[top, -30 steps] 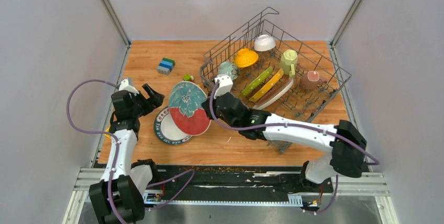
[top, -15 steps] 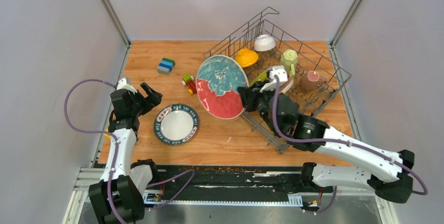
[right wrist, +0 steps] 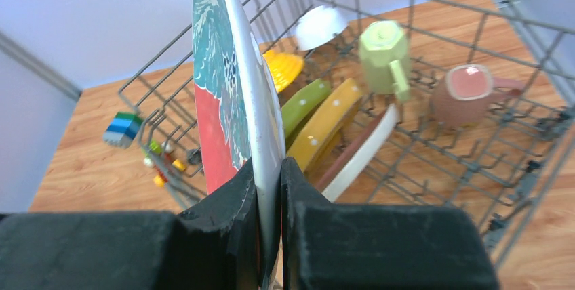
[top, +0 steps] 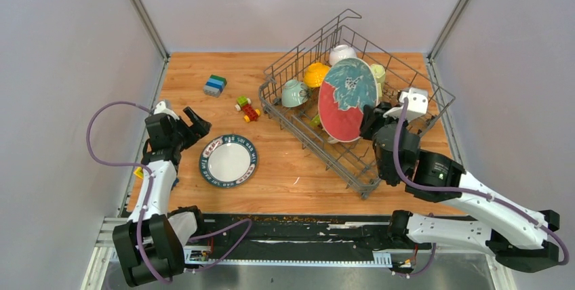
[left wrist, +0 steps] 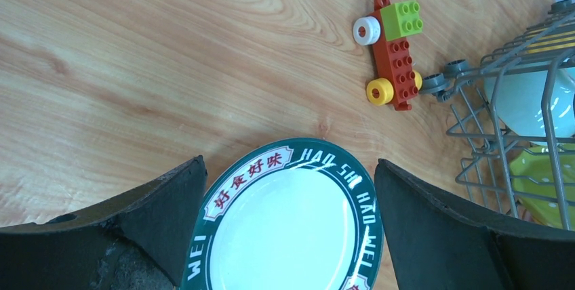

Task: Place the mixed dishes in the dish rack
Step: Pick up the plate at the center of the board, then insert the plate into the dish rack.

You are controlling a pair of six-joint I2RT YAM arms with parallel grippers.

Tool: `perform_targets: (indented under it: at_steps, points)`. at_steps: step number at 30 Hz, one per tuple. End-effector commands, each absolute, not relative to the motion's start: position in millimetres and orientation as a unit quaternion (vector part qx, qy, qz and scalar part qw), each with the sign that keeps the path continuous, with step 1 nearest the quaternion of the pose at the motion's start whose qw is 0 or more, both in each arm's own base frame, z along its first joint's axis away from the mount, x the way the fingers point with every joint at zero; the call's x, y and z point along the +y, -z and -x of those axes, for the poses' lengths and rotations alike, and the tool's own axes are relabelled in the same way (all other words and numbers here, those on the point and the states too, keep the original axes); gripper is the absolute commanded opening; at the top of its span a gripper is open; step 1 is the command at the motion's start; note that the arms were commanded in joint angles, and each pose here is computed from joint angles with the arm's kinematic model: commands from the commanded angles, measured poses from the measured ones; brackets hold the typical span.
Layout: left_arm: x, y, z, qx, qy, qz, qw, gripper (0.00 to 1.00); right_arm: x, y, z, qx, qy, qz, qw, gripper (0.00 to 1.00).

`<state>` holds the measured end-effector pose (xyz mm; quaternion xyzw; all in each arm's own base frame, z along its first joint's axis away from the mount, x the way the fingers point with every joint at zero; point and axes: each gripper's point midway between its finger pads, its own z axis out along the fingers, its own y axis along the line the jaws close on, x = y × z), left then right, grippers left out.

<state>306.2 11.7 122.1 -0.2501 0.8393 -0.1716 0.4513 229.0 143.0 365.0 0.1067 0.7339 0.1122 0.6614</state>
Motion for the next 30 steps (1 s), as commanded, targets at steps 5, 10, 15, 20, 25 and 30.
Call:
perform_targets:
  at_steps: [5, 10, 15, 20, 25, 30]
  points:
    - [18, -145, -327, 0.824, 0.171, 0.245, 0.482, 1.0, 55, -435, -214, 0.644, -0.081, -0.284, 0.706, 0.0]
    - [20, -140, -328, 0.828, 0.166, 0.246, 0.477, 1.0, 37, -433, -210, 0.644, -0.018, -0.289, 0.708, 0.0]
    - [21, -138, -330, 0.829, 0.163, 0.249, 0.474, 1.0, 38, -420, -211, 0.654, 0.013, -0.263, 0.709, 0.0]
    - [21, -138, -332, 0.828, 0.166, 0.252, 0.473, 1.0, 22, -419, -206, 0.645, 0.006, -0.283, 0.71, 0.0]
    - [12, -141, -332, 0.827, 0.188, 0.237, 0.474, 1.0, 11, -418, -202, 0.642, 0.007, -0.288, 0.711, 0.0]
    - [-20, -182, -335, 0.796, 0.275, 0.177, 0.509, 1.0, 4, -407, -204, 0.648, 0.058, -0.276, 0.708, 0.0]
